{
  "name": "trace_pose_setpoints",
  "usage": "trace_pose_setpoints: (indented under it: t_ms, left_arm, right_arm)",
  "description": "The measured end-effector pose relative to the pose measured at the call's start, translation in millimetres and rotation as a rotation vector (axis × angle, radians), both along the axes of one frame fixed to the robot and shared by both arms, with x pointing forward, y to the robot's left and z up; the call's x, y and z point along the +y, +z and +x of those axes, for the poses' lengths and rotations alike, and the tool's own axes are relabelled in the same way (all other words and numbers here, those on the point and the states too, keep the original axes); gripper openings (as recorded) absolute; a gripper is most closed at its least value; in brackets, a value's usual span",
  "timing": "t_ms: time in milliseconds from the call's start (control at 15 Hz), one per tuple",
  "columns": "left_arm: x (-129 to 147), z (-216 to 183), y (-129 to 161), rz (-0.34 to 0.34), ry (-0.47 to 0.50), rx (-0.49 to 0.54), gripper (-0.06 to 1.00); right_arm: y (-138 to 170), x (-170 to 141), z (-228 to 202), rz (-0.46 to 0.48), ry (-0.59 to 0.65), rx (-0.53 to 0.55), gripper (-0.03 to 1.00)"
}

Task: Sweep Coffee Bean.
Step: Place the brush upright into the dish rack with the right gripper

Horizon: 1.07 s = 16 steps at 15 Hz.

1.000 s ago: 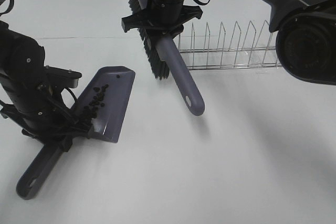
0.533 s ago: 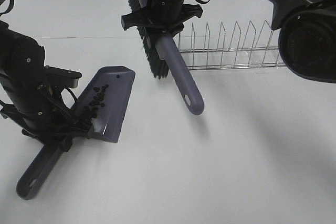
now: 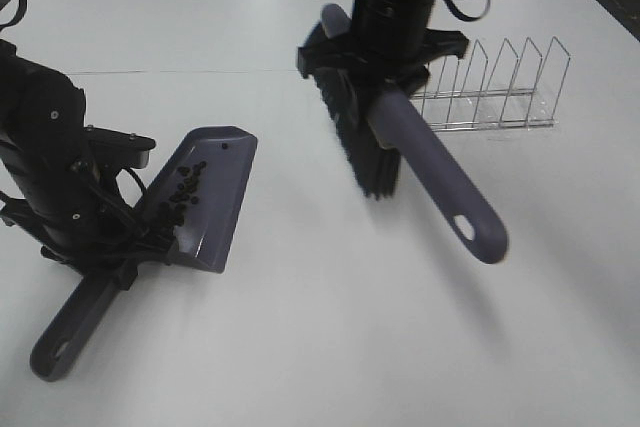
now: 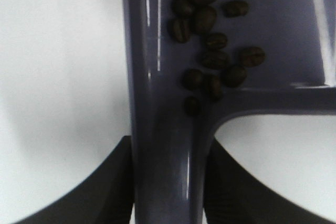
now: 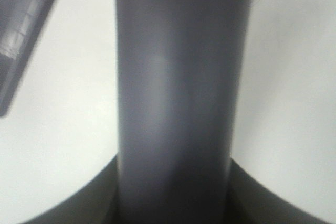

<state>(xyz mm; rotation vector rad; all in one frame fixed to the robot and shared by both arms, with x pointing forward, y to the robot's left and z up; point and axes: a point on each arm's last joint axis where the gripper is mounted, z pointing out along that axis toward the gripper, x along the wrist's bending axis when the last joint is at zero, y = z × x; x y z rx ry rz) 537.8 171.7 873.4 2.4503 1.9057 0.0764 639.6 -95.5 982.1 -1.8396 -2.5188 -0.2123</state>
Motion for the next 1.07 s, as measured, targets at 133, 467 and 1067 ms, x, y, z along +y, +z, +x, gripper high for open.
trace_pose_setpoints:
  t_ms: [133, 467, 1067]
  left_arm:
    - [0.0, 0.0, 0.0, 0.000, 0.000, 0.000, 0.33]
    - [0.0, -0.1, 0.0, 0.000, 0.000, 0.001, 0.33]
    - [0.5, -2.7, 0.2, 0.007, 0.011, 0.033, 0.33]
  right_arm:
    - [-16.1, -47.2, -10.3, -0.046, -0.086, 0.105, 0.29]
    - [-28.8, -103.2, -7.9, -0.068, -0.168, 0.165, 0.29]
    - [-69.6, -141.7, 3.7, -0.139, -0.224, 0.248, 0.29]
